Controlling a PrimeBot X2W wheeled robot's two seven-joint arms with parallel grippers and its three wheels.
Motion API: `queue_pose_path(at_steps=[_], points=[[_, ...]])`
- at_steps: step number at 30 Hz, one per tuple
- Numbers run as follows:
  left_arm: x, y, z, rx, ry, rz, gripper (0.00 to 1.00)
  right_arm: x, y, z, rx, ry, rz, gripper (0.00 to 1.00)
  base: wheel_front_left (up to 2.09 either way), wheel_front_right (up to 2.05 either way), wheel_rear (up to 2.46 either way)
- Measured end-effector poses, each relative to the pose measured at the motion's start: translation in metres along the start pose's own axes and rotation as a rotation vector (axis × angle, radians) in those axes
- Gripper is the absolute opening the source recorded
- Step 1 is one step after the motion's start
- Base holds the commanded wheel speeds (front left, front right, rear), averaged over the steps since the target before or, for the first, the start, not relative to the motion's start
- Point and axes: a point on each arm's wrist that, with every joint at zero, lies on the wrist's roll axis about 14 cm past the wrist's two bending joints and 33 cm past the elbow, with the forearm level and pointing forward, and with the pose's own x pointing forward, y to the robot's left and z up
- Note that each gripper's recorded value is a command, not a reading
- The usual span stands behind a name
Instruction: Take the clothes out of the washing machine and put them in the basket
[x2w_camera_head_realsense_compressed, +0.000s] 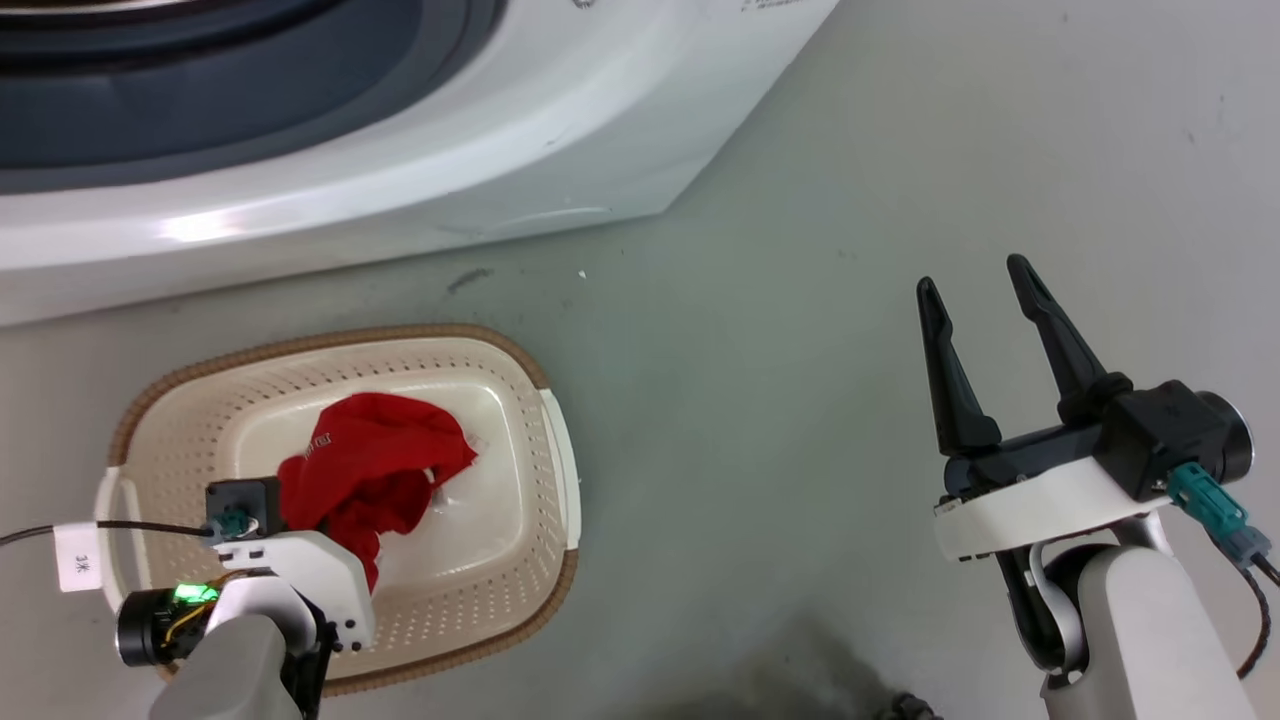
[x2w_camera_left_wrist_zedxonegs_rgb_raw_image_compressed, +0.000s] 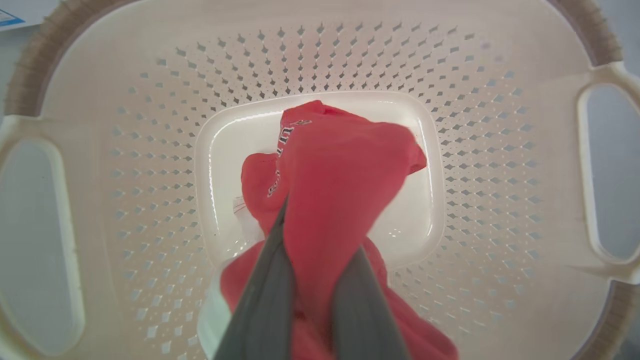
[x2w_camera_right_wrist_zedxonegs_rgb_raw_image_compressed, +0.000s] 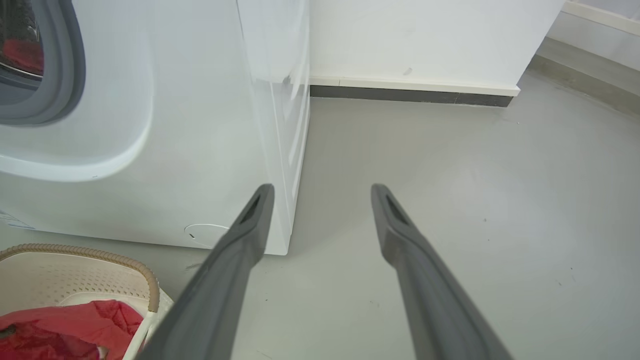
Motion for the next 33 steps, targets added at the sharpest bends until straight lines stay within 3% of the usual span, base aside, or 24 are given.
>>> queue_pose_path(at_steps=[13,14,15,16,24,33], points=[[0.033,0.004,-0.050,-0.009,0.169,0.006,0.00,0.016,-0.003,-0.041,-0.002,0.084,0.000,1.00,0.00,0.00,0.00],[0.033,0.004,-0.050,-0.007,0.169,0.007,0.07,0.016,-0.003,-0.042,-0.002,0.086,0.000,1.00,0.00,0.00,0.00],[0.033,0.004,-0.049,-0.008,0.167,0.008,0.46,0.016,-0.003,-0.042,-0.002,0.086,-0.001,1.00,0.00,0.00,0.00],[0.032,0.004,-0.048,-0.008,0.166,0.009,0.99,0.016,-0.004,-0.042,-0.002,0.086,-0.003,1.00,0.00,0.00,0.00],[0.008,-0.005,-0.022,-0.033,0.088,0.012,1.00,0.010,-0.005,-0.015,-0.008,0.020,-0.006,1.00,0.00,0.00,0.00],[-0.041,-0.015,0.042,-0.038,-0.147,0.013,1.00,-0.017,-0.003,0.030,-0.008,-0.073,-0.012,1.00,0.00,0.00,0.00]])
